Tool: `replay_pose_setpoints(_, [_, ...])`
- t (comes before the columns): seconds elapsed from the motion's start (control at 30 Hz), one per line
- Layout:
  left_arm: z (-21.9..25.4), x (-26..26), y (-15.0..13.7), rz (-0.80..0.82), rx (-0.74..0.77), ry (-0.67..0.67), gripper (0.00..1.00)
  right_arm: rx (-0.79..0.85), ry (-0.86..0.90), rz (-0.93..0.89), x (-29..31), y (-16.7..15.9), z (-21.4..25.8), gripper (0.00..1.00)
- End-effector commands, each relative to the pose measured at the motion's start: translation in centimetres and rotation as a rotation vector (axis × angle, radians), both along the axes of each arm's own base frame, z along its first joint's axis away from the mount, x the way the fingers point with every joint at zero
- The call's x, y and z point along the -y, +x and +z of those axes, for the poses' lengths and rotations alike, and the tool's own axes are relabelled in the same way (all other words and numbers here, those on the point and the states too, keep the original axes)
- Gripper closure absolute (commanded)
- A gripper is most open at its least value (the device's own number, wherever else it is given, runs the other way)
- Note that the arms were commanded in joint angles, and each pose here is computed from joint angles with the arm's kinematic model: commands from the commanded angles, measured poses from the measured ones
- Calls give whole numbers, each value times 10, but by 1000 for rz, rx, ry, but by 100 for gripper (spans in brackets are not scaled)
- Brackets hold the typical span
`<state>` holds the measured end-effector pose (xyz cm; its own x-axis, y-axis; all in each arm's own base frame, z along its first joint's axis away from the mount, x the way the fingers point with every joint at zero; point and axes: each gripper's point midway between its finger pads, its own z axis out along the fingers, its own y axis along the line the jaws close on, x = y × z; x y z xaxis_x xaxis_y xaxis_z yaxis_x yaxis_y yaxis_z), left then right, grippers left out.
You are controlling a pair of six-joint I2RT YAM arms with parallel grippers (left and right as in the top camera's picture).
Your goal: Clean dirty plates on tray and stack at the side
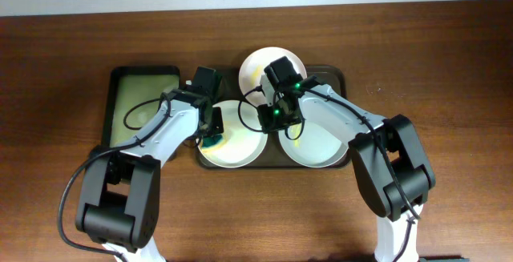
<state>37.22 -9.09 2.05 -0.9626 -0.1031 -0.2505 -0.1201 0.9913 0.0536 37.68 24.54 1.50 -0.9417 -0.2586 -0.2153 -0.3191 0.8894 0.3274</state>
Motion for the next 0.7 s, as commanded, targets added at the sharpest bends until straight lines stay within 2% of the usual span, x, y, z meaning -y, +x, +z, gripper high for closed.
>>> replay_pose_setpoints(0.0, [47,-45,24,78,156,181,100,5,-47,-9,10,3,-6,96])
replay_pose_setpoints(0.13, [93,-38,28,92,269,106,100,32,-43,19,9,5,5,96])
replay_pose_setpoints(0.27, [144,-37,21,101,379,0,100,121,-35,65,6,18,48,96])
replay_pose_setpoints(0.37, [160,-72,12,200,390,-22,100,227,-237,7,33,39,85,96])
replay_pose_setpoints(0.47, [148,-110,2,305,319,-105,100,358,-391,38,33,49,136,96])
replay_pose_setpoints(0.6, [142,-142,-6,396,295,-117,100,582,-631,12,27,51,203,96])
replay_pose_setpoints(0.67, [141,-147,-8,410,286,-114,100,680,-737,70,14,43,226,96])
